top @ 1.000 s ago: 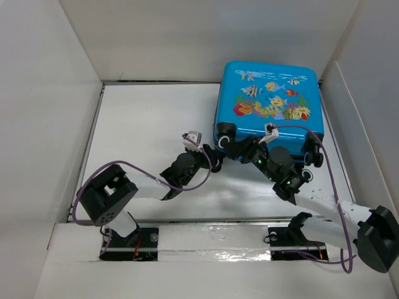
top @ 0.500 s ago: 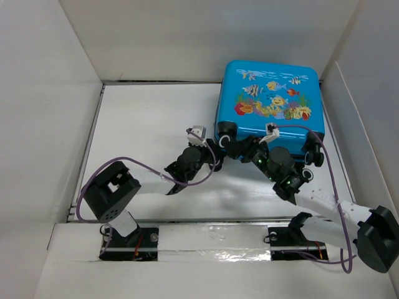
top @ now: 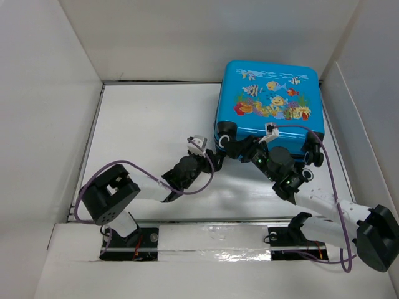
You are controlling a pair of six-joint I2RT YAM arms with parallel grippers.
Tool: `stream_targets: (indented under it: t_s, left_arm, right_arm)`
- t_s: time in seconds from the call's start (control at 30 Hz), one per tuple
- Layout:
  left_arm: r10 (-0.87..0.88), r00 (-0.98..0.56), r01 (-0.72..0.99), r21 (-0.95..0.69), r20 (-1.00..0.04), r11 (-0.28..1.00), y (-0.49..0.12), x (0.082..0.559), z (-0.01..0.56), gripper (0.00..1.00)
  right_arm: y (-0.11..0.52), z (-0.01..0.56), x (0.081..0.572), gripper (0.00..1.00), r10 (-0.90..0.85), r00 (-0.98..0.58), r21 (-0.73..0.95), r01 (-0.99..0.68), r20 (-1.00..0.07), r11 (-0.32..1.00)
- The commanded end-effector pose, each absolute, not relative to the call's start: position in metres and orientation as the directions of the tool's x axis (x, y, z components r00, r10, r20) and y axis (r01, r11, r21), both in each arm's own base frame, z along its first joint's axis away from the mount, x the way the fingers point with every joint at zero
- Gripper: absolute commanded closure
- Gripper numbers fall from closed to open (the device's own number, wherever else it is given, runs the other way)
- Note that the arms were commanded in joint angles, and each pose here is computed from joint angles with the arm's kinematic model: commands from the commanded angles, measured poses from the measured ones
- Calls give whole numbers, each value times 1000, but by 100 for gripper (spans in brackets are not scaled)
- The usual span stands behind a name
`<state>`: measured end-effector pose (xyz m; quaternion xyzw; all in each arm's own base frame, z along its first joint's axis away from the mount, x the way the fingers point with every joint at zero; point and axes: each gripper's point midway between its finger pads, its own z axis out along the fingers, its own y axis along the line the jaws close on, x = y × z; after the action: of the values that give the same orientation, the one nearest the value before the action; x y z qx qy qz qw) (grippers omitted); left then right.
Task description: Pack the luggage
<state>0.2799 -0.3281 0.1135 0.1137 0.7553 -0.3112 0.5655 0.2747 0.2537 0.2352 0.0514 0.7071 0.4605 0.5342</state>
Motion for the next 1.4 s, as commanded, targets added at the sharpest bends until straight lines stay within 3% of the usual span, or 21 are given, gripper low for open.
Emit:
stream_targets:
  t_s: [0.0, 0.17, 0.77, 1.07, 1.37]
  left_arm:
    - [-327, -275, 415, -419, -904, 808, -298, 300, 143, 60]
    - [-357, -281, 322, -438, -891, 839, -286, 318, 145, 67]
    - [-343, -263, 395, -425, -902, 815, -324, 343, 157, 67]
    - [-400, -274, 464, -485, -874, 742, -323, 322, 175, 67]
    - [-357, -338, 613, -492, -871, 618, -374, 287, 169, 66]
  right_arm:
    - [268, 268, 262, 65, 569, -395, 681, -553, -721, 480]
    - [270, 271, 262, 65, 568, -396, 680, -559, -722, 474]
    - [266, 273, 261, 65, 567, -390, 677, -556, -725, 483]
    - [267, 272, 264, 65, 571, -387, 679, -550, -724, 487]
    - [267, 272, 262, 65, 569, -391, 678, -553, -724, 484]
